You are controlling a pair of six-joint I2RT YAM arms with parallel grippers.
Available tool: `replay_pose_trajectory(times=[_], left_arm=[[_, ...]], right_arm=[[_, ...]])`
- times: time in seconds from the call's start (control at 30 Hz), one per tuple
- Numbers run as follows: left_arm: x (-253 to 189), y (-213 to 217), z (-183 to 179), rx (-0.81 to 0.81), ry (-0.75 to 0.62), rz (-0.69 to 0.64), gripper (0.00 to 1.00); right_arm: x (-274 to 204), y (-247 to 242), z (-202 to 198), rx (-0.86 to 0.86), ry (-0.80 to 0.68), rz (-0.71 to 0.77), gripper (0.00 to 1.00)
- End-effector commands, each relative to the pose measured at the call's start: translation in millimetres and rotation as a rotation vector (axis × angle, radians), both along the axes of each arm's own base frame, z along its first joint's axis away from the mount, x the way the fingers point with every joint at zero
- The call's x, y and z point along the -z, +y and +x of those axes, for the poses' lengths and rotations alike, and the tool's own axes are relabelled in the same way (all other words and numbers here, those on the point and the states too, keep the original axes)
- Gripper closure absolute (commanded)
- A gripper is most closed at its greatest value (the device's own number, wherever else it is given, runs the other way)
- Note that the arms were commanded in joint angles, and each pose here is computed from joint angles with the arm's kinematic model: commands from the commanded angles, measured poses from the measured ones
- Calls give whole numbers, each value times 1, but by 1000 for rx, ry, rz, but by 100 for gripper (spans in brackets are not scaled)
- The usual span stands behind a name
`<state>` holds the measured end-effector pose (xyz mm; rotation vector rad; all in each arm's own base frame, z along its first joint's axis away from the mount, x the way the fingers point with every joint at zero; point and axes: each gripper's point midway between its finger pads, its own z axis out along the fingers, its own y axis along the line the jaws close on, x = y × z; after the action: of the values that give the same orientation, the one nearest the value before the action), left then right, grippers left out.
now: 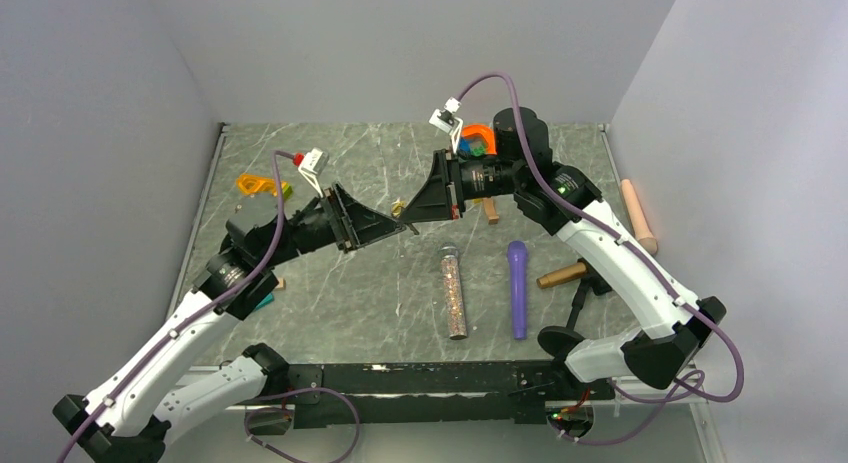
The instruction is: Remove the keys from the keyring
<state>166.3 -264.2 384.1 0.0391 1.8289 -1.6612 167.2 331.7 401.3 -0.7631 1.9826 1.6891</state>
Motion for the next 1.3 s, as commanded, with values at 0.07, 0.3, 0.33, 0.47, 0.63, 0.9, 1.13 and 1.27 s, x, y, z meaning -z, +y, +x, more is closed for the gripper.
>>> replay_pose_trajectory(times=[0.07, 0.3, 0.33, 0.47, 0.63, 0.9, 1.13, 1.27], left_arm=[[-10, 7, -1, -21, -80, 66, 47], [-29, 6, -6, 9, -183, 65, 43], [-31, 6, -6, 14, -196, 63, 43], [-46, 5, -13, 55, -265, 60, 40], [-60, 5, -20, 99, -339, 91, 34], [-59, 2, -17, 126, -349, 118, 33], [-52, 0, -13, 122, -331, 128, 35], [-51, -2, -12, 121, -328, 123, 38]], right_arm=[[-36, -4, -15, -53, -66, 91, 100], [-31, -5, -22, -84, -28, 88, 100], [-30, -6, -21, -83, -22, 81, 100], [-26, -5, -21, -84, -4, 64, 100], [-29, -6, -24, -97, 3, 71, 100], [-33, -6, -26, -108, 8, 79, 100], [-33, -5, -26, -114, 12, 79, 100], [-32, -5, -25, -117, 15, 76, 100]])
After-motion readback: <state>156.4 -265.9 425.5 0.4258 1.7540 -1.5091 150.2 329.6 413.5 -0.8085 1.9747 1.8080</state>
